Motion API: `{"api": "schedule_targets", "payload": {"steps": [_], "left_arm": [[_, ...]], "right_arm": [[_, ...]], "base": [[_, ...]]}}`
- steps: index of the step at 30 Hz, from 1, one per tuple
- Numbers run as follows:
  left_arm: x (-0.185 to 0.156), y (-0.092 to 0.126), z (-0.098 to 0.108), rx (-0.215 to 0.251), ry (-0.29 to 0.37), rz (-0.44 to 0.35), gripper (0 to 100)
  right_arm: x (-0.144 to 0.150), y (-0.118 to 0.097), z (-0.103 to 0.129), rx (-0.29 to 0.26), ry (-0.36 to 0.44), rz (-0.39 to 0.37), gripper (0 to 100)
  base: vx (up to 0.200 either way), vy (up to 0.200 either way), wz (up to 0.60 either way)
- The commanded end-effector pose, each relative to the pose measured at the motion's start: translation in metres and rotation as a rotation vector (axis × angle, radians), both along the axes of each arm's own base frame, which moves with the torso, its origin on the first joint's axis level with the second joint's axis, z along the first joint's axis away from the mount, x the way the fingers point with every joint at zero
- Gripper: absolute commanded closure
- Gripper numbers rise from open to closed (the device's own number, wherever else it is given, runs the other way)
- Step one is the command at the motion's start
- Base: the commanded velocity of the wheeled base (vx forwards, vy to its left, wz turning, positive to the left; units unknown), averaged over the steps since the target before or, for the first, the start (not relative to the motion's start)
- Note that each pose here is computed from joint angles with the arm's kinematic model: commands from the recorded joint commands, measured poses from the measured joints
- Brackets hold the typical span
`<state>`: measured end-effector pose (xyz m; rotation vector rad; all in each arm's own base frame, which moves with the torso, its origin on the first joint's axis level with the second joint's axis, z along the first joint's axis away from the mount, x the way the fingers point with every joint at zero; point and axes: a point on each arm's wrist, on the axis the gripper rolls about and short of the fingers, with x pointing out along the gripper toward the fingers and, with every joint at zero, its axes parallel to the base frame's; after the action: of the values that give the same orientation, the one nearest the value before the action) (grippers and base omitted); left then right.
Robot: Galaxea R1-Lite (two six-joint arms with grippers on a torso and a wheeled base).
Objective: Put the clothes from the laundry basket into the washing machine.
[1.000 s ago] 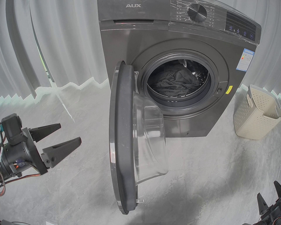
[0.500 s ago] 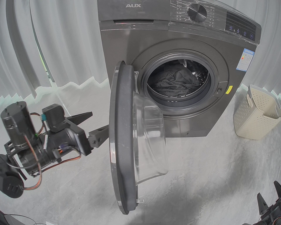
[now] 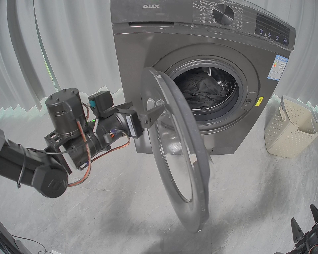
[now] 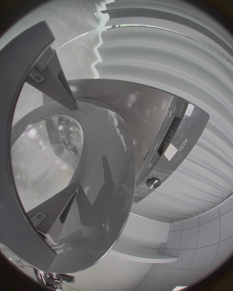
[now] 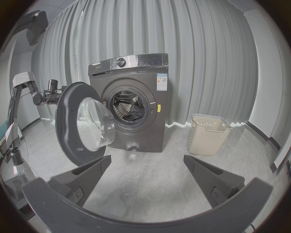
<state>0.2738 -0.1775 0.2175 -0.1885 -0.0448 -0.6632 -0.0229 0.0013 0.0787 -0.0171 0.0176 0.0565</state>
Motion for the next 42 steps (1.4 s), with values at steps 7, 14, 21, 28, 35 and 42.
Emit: {"api": "schedule_targets", "payload": {"steps": [7, 14, 21, 28, 35, 42], "left_arm": [[0.049, -0.033, -0.014, -0.014, -0.008, 0.01, 0], [0.076, -0.048, -0.011, -0.076, -0.034, 0.064, 0], [0.097, -0.061, -0.008, -0.128, -0.047, 0.074, 0], [0.11, -0.068, -0.013, -0.15, -0.06, 0.118, 0], [0.105, -0.064, -0.008, -0.167, -0.05, 0.121, 0], [0.105, -0.063, 0.007, -0.191, -0.079, 0.126, 0]], "right_arm": [[-0.001, 0.0, -0.003, -0.001, -0.006, 0.0, 0], [-0.001, 0.0, -0.003, -0.001, -0.006, 0.0, 0], [-0.001, 0.0, -0.003, -0.001, -0.006, 0.0, 0], [0.0, 0.0, -0.003, -0.001, -0.006, -0.001, 0], [-0.001, 0.0, -0.003, -0.001, -0.006, 0.0, 0], [-0.001, 0.0, -0.003, -0.001, -0.006, 0.0, 0]], "base": [[0.0, 0.0, 0.0], [0.0, 0.0, 0.0], [0.0, 0.0, 0.0], [0.0, 0.0, 0.0], [0.0, 0.0, 0.0], [0.0, 0.0, 0.0]]}}
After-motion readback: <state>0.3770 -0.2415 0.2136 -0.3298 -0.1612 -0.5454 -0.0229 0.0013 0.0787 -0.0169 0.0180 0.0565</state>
